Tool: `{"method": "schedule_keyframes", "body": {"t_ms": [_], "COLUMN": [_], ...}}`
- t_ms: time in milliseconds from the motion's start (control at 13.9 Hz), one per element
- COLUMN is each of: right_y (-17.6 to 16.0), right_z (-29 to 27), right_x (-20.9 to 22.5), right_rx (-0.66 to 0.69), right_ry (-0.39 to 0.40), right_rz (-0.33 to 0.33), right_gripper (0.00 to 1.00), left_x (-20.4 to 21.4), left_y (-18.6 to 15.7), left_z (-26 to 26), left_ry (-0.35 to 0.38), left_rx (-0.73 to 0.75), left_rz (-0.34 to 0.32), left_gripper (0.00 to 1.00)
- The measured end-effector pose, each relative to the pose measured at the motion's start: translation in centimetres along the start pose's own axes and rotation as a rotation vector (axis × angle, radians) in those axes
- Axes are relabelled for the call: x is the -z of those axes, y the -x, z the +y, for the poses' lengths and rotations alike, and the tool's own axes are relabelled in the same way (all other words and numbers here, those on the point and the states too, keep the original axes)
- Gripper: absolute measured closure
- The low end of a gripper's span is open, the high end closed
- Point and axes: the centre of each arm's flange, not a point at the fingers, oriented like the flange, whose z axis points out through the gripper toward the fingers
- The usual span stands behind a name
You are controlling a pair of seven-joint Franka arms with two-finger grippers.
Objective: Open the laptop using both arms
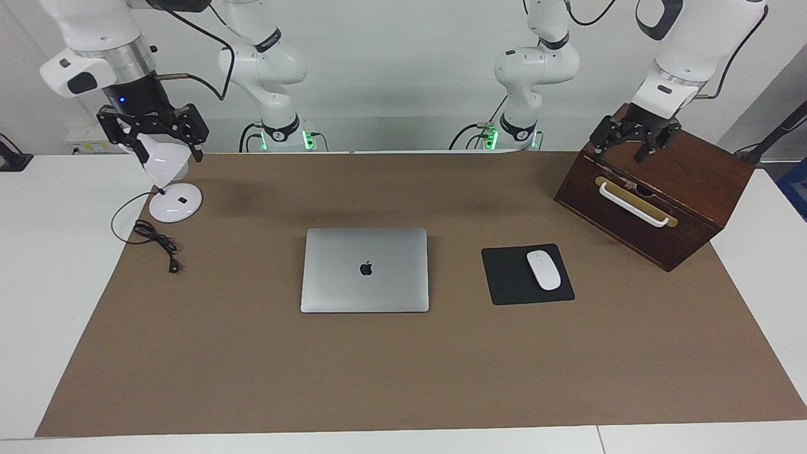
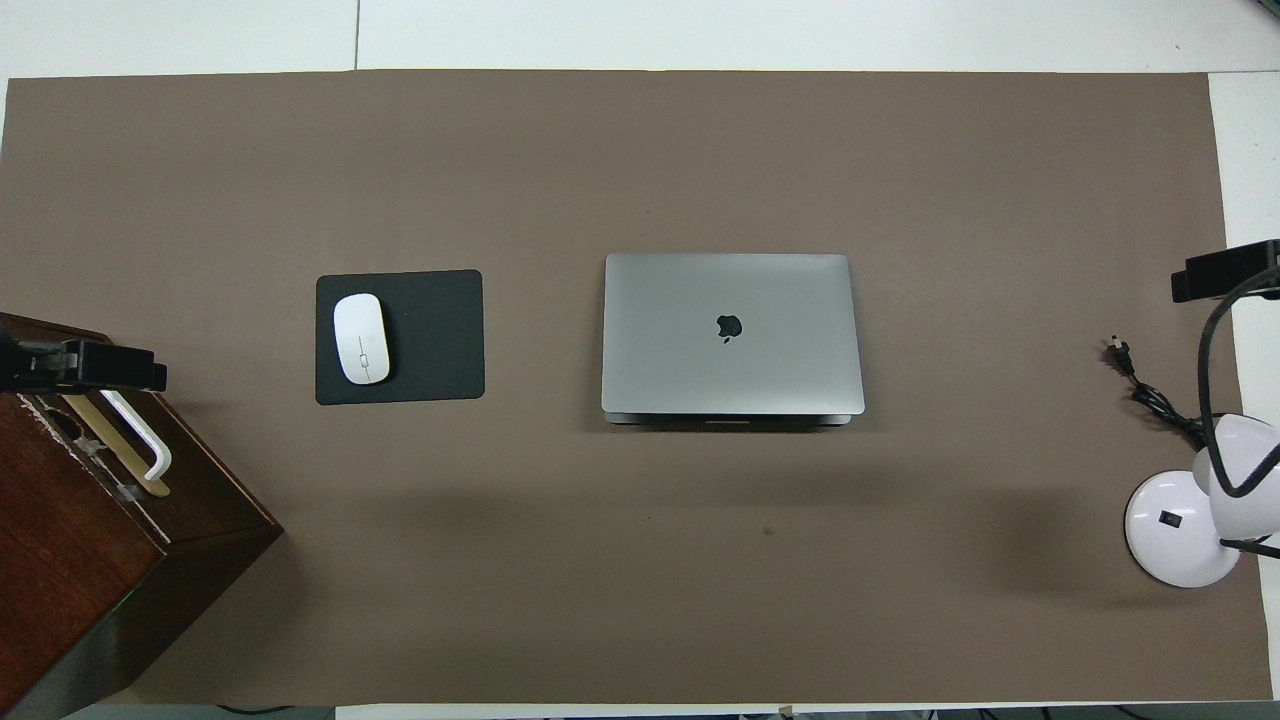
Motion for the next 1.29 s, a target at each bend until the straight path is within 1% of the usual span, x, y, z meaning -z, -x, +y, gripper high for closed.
{"method": "schedule_keyframes", "body": {"t_ms": [646,789,861,1004,1148,1219,1291], "right_y": [0.0,-0.3,-0.5,-0.9,-1.3,-1.6,-1.9], "right_z": [-0.1,-0.1,-0.1,-0.1,0.1,0.1,0.3], "right_x": [0.0,0.1,0.1,-0.4,-1.2,-1.9,-2.6], "right_rx": [0.0,0.0,0.0,-0.001,-0.005,-0.013,-0.027], "right_ry": [-0.008,-0.009,-0.008,-0.007,-0.01,-0.03,-0.063], "right_rz": [0.003,0.021,0.039,0.064,0.084,0.096,0.109], "right_gripper": [0.0,0.0,0.0,0.0,0.0,0.0,0.0], "left_x": [0.0,0.0,0.0,0.1,0.1,0.1,0.1], "left_y": [0.0,0.0,0.0,0.0,0.0,0.0,0.0], "left_z": [0.0,0.0,-0.1,-0.1,-0.4,-0.6,-0.7], "left_ry": [-0.001,-0.001,-0.001,-0.001,-0.001,-0.001,0.0], "left_rx": [0.001,0.001,0.001,0.003,0.009,0.012,0.014], "left_rz": [0.001,0.001,0.001,0.002,0.002,0.002,0.003], "left_gripper": [0.0,0.01,0.06,0.3,0.52,0.67,0.78]}}
